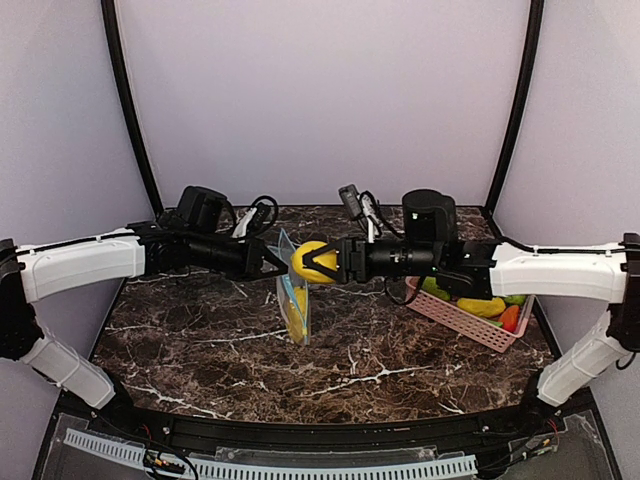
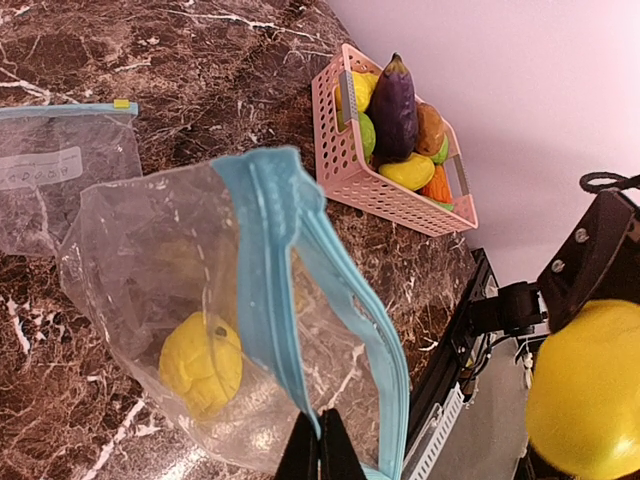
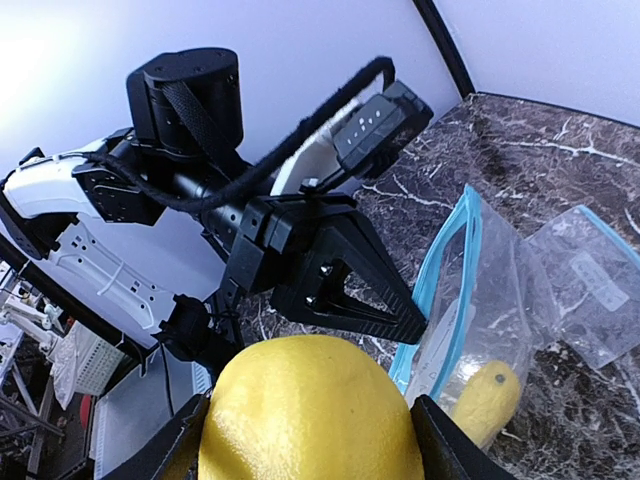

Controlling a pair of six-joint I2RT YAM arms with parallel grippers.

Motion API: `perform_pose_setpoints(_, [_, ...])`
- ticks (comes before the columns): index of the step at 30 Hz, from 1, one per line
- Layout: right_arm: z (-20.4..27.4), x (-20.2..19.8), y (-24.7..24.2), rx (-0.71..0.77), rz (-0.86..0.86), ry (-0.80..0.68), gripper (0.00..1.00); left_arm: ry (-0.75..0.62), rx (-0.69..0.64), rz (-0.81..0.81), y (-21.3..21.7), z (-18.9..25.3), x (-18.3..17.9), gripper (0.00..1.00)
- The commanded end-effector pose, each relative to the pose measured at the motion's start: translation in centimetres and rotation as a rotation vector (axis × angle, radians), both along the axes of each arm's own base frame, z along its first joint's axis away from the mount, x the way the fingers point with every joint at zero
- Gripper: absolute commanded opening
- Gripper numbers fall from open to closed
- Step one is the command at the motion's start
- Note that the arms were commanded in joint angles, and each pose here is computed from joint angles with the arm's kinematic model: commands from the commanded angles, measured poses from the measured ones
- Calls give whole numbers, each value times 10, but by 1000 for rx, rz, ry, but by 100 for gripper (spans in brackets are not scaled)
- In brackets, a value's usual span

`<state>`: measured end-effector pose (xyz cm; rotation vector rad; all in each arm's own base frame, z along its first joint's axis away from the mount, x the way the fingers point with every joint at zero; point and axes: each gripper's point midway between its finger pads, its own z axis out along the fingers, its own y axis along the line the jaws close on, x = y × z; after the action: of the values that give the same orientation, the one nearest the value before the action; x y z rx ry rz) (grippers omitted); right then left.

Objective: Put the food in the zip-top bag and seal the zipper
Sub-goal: Place the fake fruit in the zipper food storage bag.

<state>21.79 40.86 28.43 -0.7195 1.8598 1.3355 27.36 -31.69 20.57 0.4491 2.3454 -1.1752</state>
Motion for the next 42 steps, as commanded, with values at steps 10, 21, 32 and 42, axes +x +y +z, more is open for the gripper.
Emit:
perform_pose_setpoints(10, [-22,33,37,4,-112,43,62,-16,-20,-4,-2,9,-2,1])
perform_pose_setpoints(21, [-64,52,34,-162,-232,105,63,-15,-10,-15,-1,3,-4,1])
perform_pose_setpoints(32, [-98,61,42,-258,-256,168,64,-1,-5,-33,0,-4,-10,1])
perform_pose_setpoints(42, [-111,65,62,-261,-213,182,65,-5,-33,-66,-2,-2,-16,1])
